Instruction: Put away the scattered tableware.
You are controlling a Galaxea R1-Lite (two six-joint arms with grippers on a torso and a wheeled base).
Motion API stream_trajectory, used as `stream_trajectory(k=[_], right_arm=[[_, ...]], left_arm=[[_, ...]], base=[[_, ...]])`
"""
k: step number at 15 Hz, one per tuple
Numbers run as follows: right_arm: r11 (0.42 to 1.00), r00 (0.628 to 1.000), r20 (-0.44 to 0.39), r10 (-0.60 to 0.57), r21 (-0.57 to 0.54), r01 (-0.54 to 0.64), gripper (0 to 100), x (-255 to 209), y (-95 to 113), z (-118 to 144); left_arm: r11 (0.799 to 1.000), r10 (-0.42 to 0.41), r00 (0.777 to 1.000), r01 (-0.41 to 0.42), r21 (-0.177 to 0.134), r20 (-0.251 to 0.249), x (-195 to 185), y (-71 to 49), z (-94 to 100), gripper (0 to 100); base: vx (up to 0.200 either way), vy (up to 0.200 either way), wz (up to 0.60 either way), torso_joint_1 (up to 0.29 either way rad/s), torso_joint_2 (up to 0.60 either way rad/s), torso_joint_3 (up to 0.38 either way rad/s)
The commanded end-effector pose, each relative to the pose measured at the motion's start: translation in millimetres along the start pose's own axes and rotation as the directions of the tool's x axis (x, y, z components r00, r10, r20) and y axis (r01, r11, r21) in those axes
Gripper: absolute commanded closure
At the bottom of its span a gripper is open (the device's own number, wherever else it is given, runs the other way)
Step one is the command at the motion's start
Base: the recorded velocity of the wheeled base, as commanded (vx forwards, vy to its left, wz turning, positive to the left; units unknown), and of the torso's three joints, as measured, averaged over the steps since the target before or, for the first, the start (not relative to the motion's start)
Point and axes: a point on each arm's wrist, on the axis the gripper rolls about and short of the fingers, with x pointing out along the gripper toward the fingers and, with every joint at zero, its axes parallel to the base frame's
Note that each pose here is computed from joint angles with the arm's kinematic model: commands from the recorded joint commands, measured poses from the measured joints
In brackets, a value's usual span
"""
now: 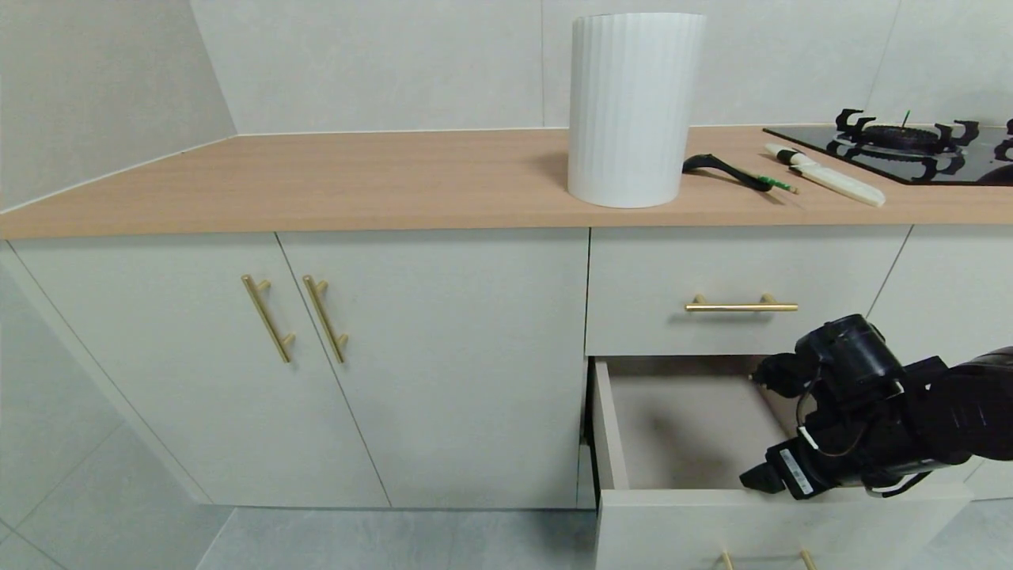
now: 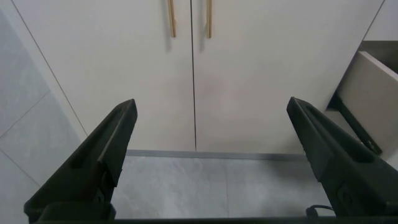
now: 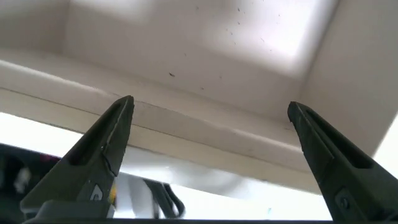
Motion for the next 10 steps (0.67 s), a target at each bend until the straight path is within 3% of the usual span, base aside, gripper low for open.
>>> stream_trajectory(k=[1, 6, 10], right_arm=[[1.000, 0.999, -0.044, 0.003, -0.029, -0.004, 0, -5, 0, -5], [0.990, 0.976, -0.220, 0.014, -0.134, -0.044, 0, -9, 10, -23], [0.983, 0.957, -0.291, 0.010, -0.172, -0.062, 0, -11, 11, -31]], left_arm=[[1.000, 0.000, 1.000, 0.000, 0.000, 0.000, 0, 0.0, 0.0, 0], [1.000, 0.000, 1.000, 0.000, -0.001, 0.000, 0, 0.0, 0.0, 0], [1.000, 0.001, 1.000, -0.001, 0.000, 0.000, 0, 0.0, 0.0, 0]], base=[[0.000, 0.000, 0.00, 0.000, 0.00, 0.000], [0.000, 0.000, 0.00, 0.000, 0.00, 0.000], [0.000, 0.000, 0.00, 0.000, 0.00, 0.000]])
